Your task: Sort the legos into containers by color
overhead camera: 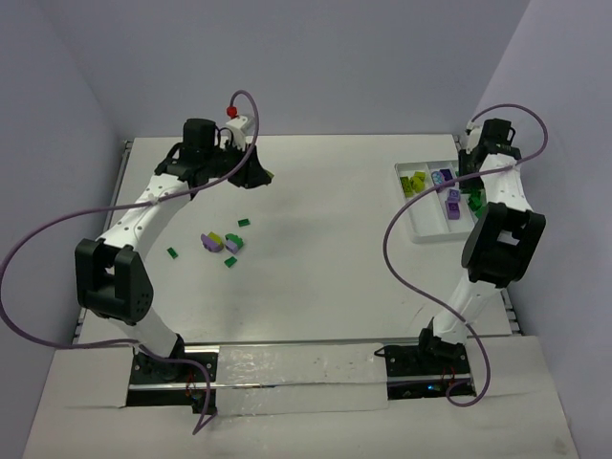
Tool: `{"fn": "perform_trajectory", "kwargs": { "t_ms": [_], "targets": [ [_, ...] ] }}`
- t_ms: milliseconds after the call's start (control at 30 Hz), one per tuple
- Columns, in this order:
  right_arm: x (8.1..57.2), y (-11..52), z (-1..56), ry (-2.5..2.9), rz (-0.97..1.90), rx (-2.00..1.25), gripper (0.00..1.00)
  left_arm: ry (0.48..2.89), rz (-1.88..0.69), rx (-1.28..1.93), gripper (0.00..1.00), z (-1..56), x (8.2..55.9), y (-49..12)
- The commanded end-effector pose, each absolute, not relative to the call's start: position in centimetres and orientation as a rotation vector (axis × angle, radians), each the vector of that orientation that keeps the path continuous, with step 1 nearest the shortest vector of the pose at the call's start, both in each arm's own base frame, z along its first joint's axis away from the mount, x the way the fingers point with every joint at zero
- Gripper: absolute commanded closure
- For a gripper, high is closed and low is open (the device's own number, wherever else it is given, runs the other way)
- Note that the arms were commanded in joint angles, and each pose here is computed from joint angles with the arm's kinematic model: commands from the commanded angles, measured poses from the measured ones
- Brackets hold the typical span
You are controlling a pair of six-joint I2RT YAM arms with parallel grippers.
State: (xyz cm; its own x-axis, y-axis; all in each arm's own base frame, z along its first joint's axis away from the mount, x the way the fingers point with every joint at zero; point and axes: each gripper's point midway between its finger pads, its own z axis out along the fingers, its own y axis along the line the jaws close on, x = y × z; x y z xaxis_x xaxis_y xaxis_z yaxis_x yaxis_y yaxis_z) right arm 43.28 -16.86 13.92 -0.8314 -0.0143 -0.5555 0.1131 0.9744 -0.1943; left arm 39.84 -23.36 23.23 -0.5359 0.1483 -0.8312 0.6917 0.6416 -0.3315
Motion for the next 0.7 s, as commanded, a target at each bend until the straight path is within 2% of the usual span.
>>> {"fn": "perform_trajectory", "kwargs": {
  "t_ms": [0,367,667],
  "targets": [
    [44.0,-20.7,15.8,2.472,-0.491,0.103,1.0,2.027,-0.807,0.671,1.0,24.5,40.6,-23.3],
    [41.4,-23.9,11.4,2.584,-0.562,0.128,1.0,2.059,-0.811,0.664,1.0,24.1,40.9,-23.3],
    [40.3,-24.0,9.6,2.645,-0.542,0.113,0.98,2.079,-0.801,0.667,1.0,23.5,40.9,-23.2]
  ]
}}
